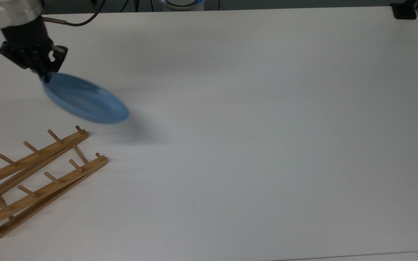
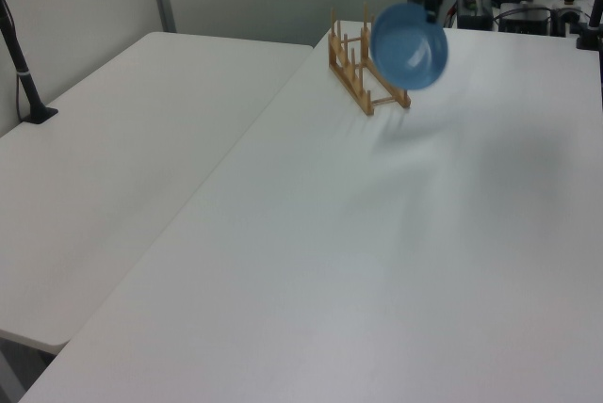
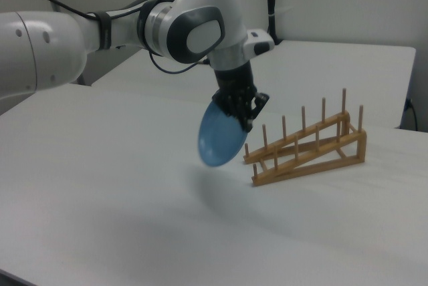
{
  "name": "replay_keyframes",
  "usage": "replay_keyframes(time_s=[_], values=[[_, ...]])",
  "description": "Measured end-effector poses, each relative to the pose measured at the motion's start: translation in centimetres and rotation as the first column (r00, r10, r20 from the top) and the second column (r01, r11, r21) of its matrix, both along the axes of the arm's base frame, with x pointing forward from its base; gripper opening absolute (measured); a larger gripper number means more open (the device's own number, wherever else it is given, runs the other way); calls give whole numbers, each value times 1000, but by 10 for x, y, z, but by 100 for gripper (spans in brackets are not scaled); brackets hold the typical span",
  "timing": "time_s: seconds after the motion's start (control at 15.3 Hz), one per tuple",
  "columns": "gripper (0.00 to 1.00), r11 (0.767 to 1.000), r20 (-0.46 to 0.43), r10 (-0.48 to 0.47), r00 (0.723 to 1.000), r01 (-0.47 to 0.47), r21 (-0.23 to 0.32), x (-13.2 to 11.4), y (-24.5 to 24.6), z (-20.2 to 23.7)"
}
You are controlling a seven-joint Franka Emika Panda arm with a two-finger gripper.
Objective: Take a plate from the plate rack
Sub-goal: 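Lift the blue plate up and out of the rack slots, then carry the plate away from the rack and lower it flat onto the table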
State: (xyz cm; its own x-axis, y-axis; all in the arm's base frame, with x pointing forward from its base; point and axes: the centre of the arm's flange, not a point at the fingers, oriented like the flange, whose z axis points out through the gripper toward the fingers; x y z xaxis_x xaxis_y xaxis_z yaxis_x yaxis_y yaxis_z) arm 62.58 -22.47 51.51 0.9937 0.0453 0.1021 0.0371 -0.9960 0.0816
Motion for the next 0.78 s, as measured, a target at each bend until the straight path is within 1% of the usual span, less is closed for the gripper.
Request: replay_keyframes(time_s=[0.07, 0.13, 0.26, 0.33, 0.46, 0.59, 0.65, 0.78], values=[[7, 998, -60, 63, 996, -62, 19, -5, 4, -8], [7, 992, -113, 123, 986, -119, 44, -10, 8, -17], [7, 973, -198, 226, 954, -209, 100, -17, 21, -36], [7, 960, -234, 274, 933, -248, 132, -19, 30, -48], [7, 932, -307, 353, 884, -304, 196, -22, 52, -74], [7, 908, -368, 410, 835, -339, 244, -18, 80, -109], [7, 896, -400, 437, 805, -354, 268, -14, 96, -133], [7, 863, -459, 501, 734, -384, 328, -13, 119, -175]])
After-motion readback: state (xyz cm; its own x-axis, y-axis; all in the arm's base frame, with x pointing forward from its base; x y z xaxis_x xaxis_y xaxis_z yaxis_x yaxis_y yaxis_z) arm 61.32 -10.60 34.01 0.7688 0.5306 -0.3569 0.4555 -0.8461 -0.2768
